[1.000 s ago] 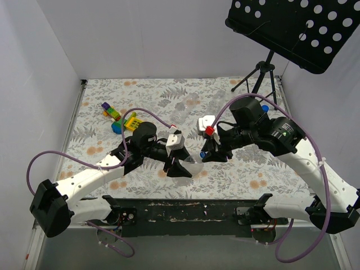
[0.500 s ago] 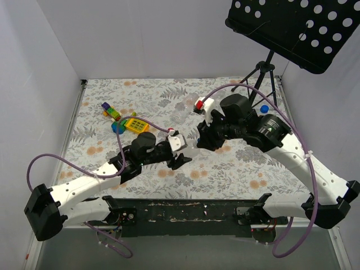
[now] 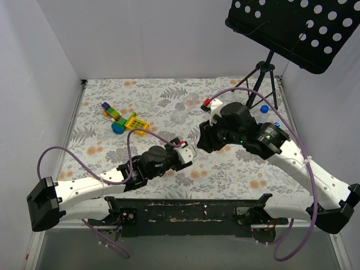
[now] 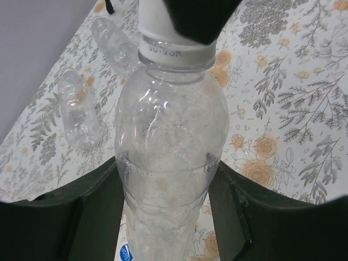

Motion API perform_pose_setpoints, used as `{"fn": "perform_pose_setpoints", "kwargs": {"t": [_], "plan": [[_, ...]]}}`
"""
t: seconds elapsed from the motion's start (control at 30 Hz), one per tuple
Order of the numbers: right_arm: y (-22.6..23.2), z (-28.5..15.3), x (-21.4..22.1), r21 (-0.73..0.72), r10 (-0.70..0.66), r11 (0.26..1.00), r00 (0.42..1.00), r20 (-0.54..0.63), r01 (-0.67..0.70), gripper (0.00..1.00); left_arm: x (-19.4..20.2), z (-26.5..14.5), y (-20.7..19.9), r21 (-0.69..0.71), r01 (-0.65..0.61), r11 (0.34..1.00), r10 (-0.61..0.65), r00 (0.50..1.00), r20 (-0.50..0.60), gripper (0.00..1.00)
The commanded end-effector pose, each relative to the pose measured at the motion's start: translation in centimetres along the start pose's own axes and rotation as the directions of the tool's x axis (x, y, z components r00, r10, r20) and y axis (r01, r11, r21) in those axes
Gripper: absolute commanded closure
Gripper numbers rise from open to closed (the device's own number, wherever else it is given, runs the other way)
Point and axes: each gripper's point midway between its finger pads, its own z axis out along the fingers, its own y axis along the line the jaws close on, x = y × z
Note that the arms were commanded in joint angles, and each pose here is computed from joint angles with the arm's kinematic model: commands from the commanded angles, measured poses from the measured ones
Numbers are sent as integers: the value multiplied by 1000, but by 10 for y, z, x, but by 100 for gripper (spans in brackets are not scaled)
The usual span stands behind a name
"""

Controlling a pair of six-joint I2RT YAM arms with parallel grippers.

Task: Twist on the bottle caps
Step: Screw the bottle cap onto the plastic bottle.

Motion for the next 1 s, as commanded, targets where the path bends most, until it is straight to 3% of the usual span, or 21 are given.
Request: {"fn": "perform_pose_setpoints", "kwargs": {"t": [0.0,0.13,0.23,0.43,0.63,0.97], "plan": [[25,-53,-53,-90,-154,980,959,238,180,44,-32,-5,-15,247,120,962,-142,987,73,100],[33,-74,-39,-143,-331,918,912,241,371,36,-51,-18,-31,477,172,862,-249,963,104,99],[48,-91,-24,-224,-445,825,841,307,518,34,-57,-31,-48,615,179,768,-293,952,89,99],[56,-98,-5,-288,-546,720,772,326,631,31,-69,-47,-64,771,181,610,-364,929,70,98],[68,-92,8,-384,-585,636,743,326,669,33,-75,-52,-66,810,181,558,-401,913,73,98],[66,-79,8,-406,-608,617,736,298,674,43,-76,-55,-66,823,178,540,-411,909,73,98]]}}
